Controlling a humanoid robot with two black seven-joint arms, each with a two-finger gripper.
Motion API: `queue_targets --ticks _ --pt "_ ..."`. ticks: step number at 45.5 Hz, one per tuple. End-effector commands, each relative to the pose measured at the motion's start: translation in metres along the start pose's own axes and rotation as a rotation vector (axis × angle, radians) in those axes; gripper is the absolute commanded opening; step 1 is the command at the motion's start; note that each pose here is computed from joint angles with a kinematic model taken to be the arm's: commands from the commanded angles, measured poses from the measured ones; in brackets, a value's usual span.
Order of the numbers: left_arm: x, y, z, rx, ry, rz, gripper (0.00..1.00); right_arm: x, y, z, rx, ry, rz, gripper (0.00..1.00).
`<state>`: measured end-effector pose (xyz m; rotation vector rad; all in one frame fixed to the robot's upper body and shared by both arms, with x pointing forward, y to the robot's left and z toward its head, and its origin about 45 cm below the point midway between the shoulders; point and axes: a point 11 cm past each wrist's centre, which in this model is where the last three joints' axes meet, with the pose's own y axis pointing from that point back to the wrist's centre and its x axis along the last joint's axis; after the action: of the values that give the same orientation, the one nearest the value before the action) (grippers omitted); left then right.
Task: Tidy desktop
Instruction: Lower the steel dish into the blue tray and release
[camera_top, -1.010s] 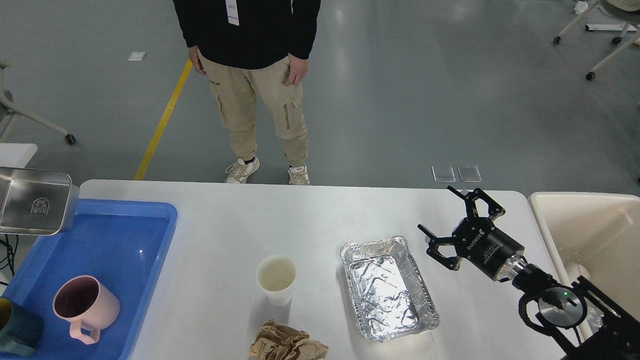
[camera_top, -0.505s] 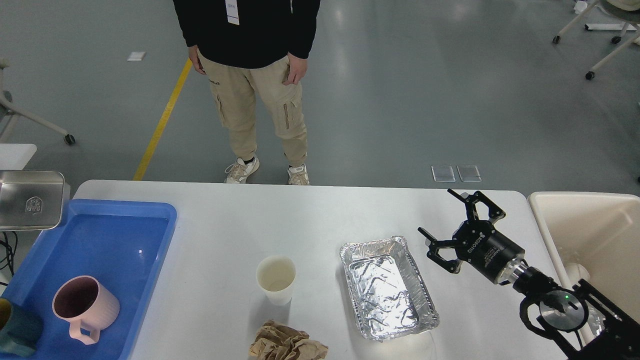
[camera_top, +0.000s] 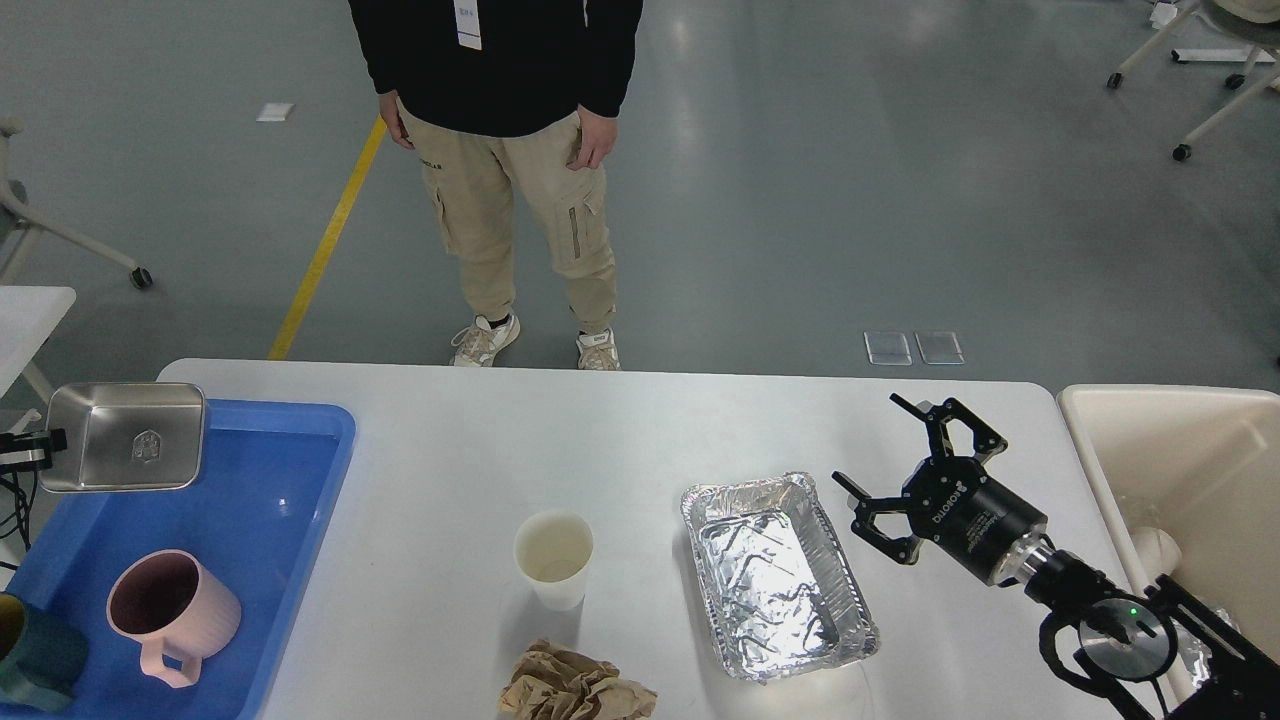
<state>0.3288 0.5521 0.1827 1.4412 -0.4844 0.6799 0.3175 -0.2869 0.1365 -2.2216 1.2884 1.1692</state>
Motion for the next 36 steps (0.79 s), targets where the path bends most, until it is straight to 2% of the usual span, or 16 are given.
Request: queue_targets --ticks 1,36 --pt "-0.002 -0.007 0.002 0.005 -0.001 0.002 0.03 0.001 0.001 0.001 -0.001 -0.003 0.003 1.0" --pt "-0.028 -0.03 0.009 0.021 0.008 -0.006 0.05 0.0 0.0 0.003 -0.003 -0.001 0.001 1.0"
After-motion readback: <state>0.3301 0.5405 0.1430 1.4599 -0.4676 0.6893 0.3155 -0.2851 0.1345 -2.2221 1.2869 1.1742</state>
